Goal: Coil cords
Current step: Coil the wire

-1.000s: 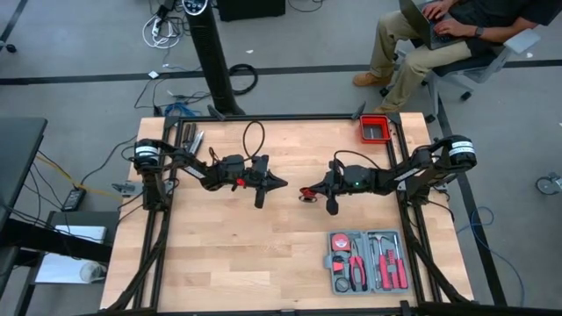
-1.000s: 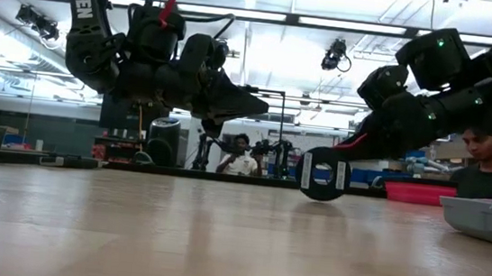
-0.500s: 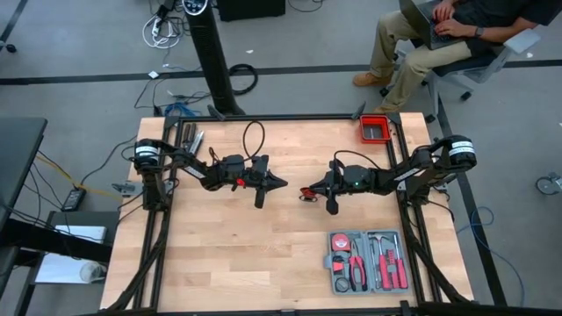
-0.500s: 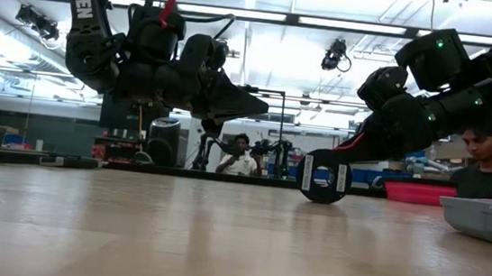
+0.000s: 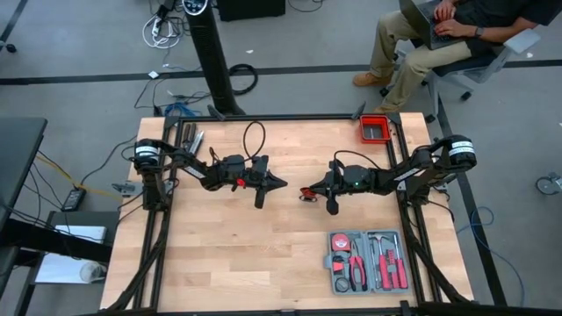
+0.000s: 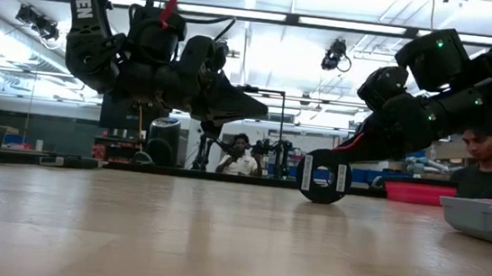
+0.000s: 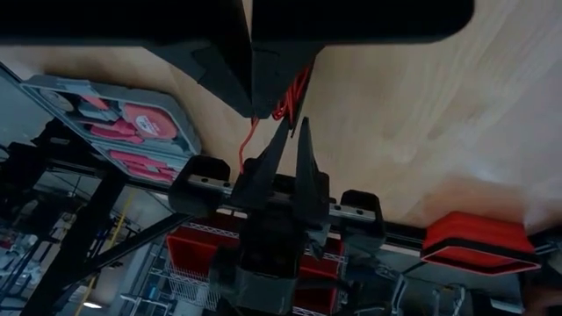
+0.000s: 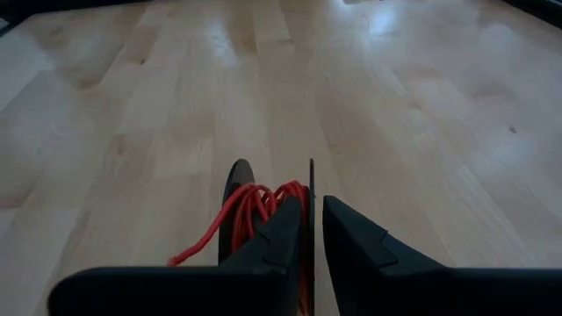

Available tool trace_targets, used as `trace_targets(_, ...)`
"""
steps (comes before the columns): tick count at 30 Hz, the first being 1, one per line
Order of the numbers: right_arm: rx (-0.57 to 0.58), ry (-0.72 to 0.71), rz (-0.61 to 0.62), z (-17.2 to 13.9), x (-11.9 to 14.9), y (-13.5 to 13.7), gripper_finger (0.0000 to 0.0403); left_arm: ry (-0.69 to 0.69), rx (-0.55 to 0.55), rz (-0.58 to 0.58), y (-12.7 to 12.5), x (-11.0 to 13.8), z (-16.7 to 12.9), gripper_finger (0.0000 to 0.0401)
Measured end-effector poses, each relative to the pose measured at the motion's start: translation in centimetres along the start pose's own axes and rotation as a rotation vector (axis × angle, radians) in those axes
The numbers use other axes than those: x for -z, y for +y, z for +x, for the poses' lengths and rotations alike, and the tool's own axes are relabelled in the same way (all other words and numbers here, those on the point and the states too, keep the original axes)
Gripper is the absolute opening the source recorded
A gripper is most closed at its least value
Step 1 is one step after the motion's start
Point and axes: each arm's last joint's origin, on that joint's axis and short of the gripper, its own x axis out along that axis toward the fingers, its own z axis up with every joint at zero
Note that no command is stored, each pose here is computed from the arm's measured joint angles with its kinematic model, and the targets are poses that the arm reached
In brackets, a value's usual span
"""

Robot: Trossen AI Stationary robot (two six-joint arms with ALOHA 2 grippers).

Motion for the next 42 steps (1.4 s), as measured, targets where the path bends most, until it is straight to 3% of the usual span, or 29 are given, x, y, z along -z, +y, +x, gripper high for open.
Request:
trace_targets(25, -0.013, -0.009, 0.011, 0.0, -0.1, -0.04, 0.0052, 0.017, 0.001, -0.005, -0.11, 0.19, 0.04, 0.0002)
trace_targets(42, -0.044, -0.017, 0.025, 0.0, -0.22, -0.26, 0.0053, 0.016, 0.001, -0.005, -0.11, 0.18, 0.04, 0.0042)
